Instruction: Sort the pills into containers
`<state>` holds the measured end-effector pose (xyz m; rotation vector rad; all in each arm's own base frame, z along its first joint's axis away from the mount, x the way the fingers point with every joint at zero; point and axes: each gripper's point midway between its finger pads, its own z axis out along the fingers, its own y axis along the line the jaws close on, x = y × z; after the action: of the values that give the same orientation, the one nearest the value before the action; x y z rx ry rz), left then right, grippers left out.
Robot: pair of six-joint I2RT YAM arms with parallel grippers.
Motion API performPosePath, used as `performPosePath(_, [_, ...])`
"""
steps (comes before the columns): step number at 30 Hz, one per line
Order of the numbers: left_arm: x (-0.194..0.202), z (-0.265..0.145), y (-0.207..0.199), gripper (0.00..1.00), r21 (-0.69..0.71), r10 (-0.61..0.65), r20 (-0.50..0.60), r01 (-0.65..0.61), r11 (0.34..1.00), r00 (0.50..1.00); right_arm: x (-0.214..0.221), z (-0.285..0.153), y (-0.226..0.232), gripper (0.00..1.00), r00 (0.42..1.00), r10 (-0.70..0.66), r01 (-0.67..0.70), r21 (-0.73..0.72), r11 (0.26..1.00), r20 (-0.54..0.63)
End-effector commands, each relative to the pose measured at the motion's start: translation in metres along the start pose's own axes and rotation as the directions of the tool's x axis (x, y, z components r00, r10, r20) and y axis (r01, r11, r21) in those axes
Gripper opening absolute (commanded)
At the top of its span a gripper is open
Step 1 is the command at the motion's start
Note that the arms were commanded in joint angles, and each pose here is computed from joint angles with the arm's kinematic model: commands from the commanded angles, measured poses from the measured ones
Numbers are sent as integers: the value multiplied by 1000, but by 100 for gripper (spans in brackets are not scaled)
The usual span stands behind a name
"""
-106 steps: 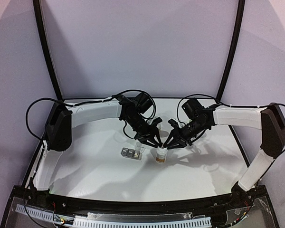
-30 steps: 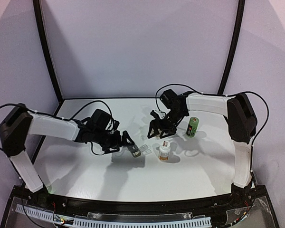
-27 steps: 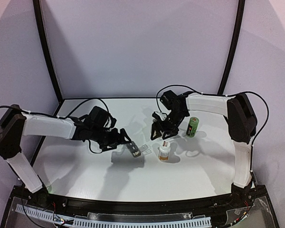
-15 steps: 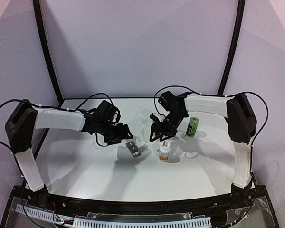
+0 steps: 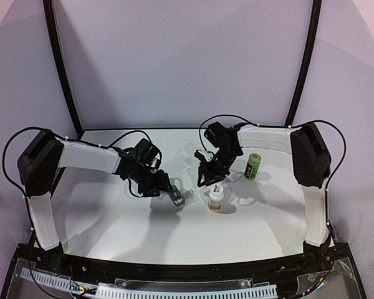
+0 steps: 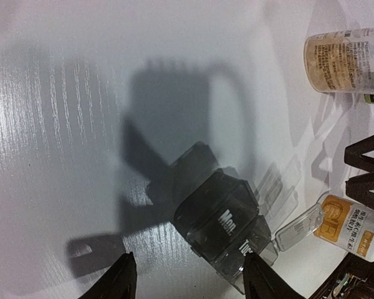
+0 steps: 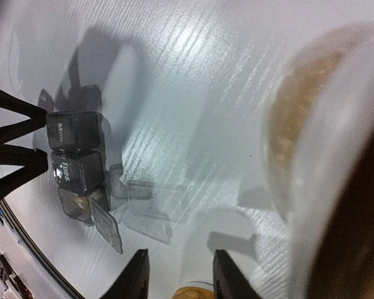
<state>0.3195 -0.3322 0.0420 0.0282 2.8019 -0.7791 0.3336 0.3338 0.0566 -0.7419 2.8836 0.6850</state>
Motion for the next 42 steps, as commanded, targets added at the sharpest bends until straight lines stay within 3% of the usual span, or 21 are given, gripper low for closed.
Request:
performPosePath(1, [2,3,-3,58,5,11,-39,-10,1000,999,8,19,12,29,998,-3,1,-31,1000,-60])
performPosePath(11, [5,9,0,52,-26,6,-75,-8,1000,997,13,30,21,0,995,16,-25,-88,996,-98])
performPosePath(28, [14,14,6,46,-60,-8,-125,1,998,992,5,29,55,0,997,-18,0,-240,971,-75])
performPosePath(35, [21,16,9,39,-87,-15,-147,2,996,989,-1,25,73,0,998,-33,17,-304,952,-49])
performPosePath(42, [26,18,10,39,-96,-20,-165,4,995,986,2,32,80,7,998,-37,17,-314,949,-59])
